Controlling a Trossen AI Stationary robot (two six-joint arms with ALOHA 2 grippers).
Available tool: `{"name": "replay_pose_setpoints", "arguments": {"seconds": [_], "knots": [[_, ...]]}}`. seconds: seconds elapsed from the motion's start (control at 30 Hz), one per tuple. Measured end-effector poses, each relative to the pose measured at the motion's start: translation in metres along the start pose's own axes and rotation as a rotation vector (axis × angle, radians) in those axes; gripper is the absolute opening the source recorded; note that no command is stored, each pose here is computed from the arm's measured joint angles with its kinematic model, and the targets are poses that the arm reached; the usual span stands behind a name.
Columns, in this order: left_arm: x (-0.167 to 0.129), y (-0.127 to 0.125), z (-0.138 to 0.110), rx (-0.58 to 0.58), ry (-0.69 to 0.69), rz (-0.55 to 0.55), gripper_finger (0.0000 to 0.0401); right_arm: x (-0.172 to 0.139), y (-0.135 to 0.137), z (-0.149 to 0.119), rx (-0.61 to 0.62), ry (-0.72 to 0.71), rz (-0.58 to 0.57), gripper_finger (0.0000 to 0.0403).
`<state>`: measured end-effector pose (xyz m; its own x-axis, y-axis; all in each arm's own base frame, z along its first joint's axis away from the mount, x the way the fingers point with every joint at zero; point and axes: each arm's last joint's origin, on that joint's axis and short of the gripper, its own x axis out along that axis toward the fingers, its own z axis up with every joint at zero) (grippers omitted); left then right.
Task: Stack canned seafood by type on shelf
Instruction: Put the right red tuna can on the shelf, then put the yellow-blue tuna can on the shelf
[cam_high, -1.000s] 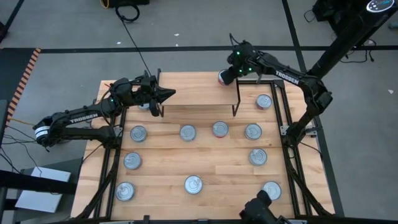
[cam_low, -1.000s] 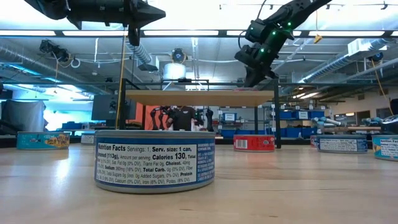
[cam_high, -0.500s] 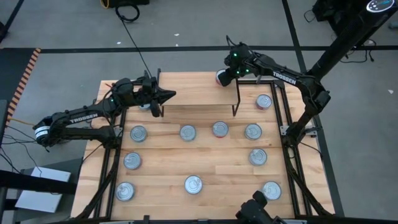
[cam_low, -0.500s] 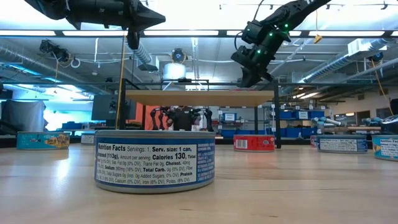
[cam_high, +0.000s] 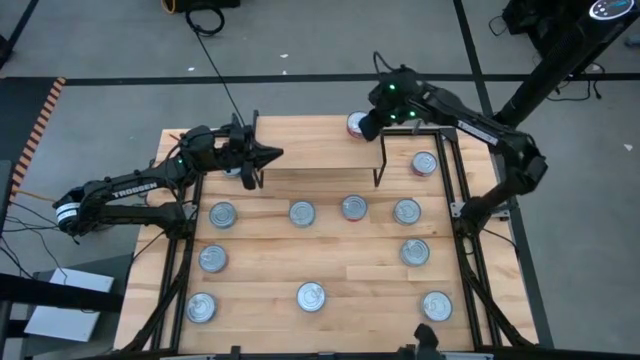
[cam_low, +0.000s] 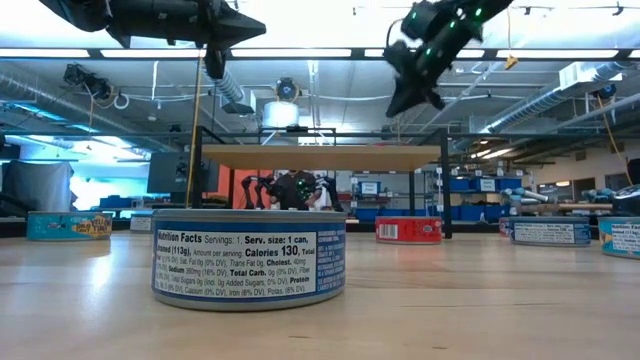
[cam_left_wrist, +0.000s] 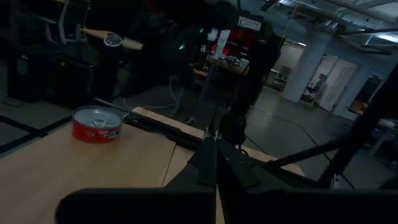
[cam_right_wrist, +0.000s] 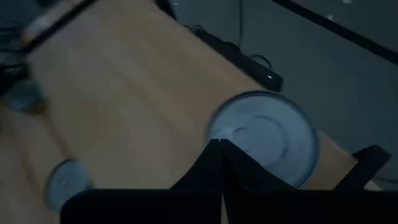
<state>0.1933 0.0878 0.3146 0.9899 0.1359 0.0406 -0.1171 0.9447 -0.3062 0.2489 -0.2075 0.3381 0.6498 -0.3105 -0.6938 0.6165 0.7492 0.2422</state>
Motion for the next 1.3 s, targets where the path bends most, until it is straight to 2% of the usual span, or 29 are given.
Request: {"name": "replay_pose_setpoints", "arguments": {"seconds": [0.13, 0.3, 0.5, 0.83, 1.0, 1.3], "knots": [[0.0, -0.001, -0.002, -0.008, 0.036, -0.042, 0.0004, -0.026, 0.027, -0.006, -0.06, -0.008, 0.101, 0.0004], [-0.001, -0.004, -0.008, -0.033, 0.124, -0.172, 0.0004, -0.05, 0.062, -0.022, -0.16, 0.026, 0.206, 0.0004], [-0.004, -0.008, -0.018, -0.143, 0.271, -0.291, 0.0003, -0.072, 0.082, -0.042, -0.173, 0.095, 0.219, 0.0004], [-0.014, -0.03, -0.047, -0.216, 0.547, -0.328, 0.0003, -0.087, 0.089, -0.057, -0.217, 0.165, 0.216, 0.0004], [-0.025, -0.057, -0.06, -0.244, 0.696, -0.389, 0.0003, -0.087, 0.085, -0.059, -0.275, 0.198, 0.208, 0.0004], [-0.044, -0.11, -0.081, -0.381, 0.955, -0.5, 0.0003, -0.089, 0.074, -0.064, -0.337, 0.27, 0.197, 0.0004]]}}
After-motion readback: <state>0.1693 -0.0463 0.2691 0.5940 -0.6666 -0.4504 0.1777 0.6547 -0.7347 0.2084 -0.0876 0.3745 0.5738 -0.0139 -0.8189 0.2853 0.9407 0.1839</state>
